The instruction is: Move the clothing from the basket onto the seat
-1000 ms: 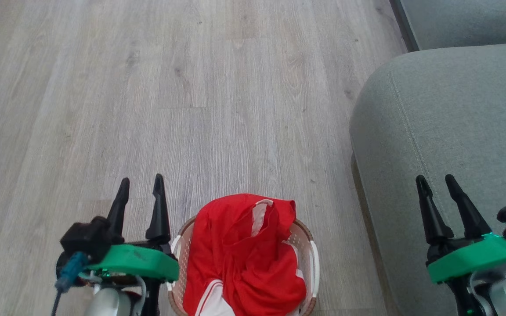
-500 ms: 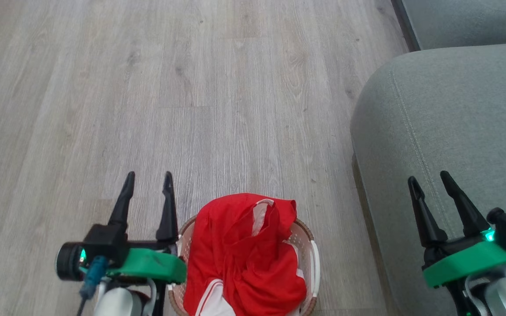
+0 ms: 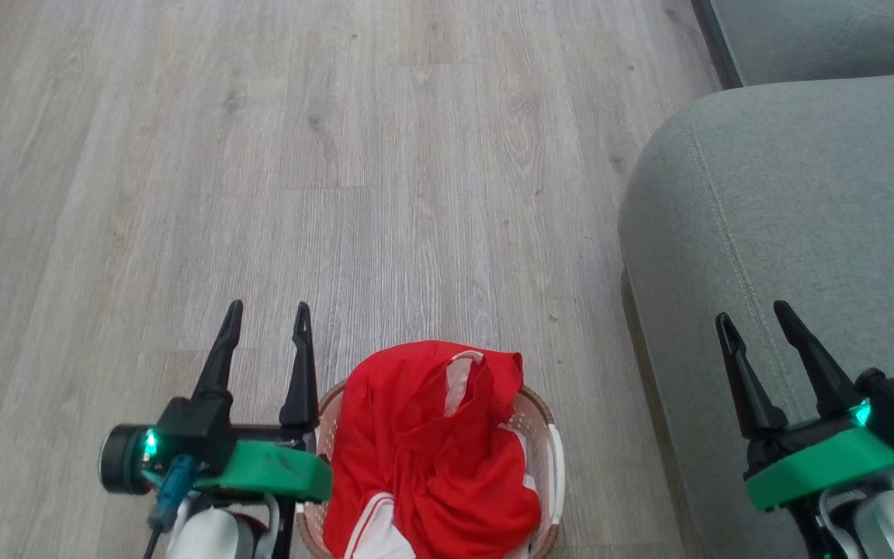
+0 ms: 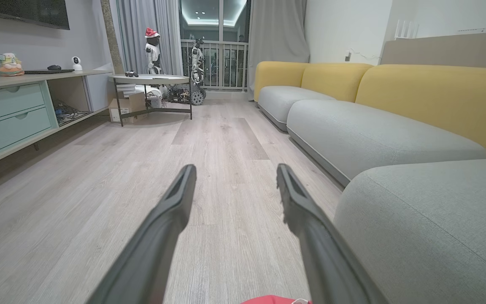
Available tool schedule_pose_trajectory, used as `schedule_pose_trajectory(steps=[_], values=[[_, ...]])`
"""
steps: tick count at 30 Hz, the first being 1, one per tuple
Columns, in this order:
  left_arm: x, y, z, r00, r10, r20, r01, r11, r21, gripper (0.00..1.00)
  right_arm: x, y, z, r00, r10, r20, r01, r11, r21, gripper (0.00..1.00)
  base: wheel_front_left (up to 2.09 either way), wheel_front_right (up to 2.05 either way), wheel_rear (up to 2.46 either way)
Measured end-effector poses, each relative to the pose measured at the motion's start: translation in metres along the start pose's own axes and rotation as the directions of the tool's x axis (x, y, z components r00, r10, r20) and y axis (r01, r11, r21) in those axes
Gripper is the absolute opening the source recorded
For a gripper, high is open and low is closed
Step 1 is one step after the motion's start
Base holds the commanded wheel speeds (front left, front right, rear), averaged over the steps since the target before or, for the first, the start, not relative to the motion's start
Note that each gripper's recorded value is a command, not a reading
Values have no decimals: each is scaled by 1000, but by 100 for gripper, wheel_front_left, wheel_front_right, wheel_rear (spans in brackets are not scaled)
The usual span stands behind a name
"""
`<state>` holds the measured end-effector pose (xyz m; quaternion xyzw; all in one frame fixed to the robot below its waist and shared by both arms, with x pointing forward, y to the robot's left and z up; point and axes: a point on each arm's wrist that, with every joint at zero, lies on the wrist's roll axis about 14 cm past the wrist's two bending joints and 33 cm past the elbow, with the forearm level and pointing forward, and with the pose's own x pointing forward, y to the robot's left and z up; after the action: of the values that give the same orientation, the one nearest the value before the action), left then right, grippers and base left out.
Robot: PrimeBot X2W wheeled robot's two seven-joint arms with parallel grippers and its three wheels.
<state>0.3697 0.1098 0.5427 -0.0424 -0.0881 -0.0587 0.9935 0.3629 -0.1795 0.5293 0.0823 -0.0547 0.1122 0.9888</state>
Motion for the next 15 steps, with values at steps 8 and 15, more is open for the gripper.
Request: schedule_pose_trajectory(steps=[8, 15], values=[[1, -1, -2, 1000, -4, -4, 4, 1000, -1, 100, -1, -1, -1, 1000, -4, -2, 4, 1000, 0, 100, 0, 0, 0], [4, -3, -9, 1000, -3, -25, 3, 1000, -11, 100, 3, -5, 0, 1000, -9, -2, 9, 1000, -3, 100, 0, 0, 0]])
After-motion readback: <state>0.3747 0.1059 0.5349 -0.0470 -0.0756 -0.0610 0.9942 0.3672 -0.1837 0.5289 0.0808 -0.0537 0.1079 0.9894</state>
